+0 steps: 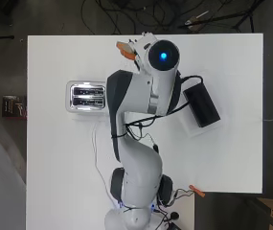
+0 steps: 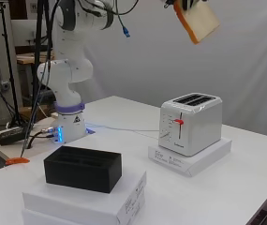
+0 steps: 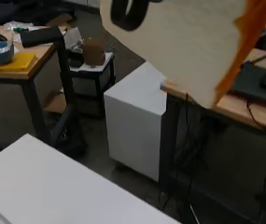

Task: Teleoperate dual arm-hand system to toast a bread

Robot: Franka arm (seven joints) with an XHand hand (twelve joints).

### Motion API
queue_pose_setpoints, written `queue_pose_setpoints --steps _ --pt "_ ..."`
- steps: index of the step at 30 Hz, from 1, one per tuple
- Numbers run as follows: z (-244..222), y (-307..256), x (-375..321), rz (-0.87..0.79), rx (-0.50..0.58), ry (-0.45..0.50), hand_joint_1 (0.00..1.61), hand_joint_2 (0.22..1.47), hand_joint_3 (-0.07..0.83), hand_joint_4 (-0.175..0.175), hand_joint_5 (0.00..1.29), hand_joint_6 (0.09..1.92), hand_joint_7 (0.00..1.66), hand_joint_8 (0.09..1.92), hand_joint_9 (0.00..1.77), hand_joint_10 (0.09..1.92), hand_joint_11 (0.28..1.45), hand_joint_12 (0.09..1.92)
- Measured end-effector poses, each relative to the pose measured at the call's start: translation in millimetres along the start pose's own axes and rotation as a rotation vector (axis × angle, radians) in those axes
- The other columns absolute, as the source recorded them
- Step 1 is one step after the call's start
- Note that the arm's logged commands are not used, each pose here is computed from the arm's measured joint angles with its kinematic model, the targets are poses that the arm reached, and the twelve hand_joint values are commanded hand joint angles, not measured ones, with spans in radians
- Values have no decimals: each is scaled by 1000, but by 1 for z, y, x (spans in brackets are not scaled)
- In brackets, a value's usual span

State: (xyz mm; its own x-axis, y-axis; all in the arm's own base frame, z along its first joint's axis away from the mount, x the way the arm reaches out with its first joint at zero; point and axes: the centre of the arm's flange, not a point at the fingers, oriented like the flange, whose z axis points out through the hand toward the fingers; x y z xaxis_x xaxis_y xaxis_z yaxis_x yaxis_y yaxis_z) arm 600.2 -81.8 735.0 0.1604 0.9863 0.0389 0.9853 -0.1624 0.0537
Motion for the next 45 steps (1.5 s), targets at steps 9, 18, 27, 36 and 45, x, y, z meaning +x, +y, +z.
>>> queue_pose_setpoints --steps 9,18,27,36,45 --pt "79 8 55 -79 99 30 921 1210 -1 173 792 1257 1354 87 1471 87 815 235" --pt "304 -81 99 -123 467 -15 1082 1162 2 14 805 1167 1241 499 1497 87 743 446" --pt "238 -75 155 -177 282 -37 1253 1119 -1 -175 800 1120 1187 766 1462 87 718 362" --pt "239 -91 177 -176 277 4 1251 1128 1 -175 777 1146 1168 796 1462 87 786 226" --pt "260 -84 193 -192 325 -11 1253 1123 0 -175 786 1146 1181 771 1492 87 789 241"
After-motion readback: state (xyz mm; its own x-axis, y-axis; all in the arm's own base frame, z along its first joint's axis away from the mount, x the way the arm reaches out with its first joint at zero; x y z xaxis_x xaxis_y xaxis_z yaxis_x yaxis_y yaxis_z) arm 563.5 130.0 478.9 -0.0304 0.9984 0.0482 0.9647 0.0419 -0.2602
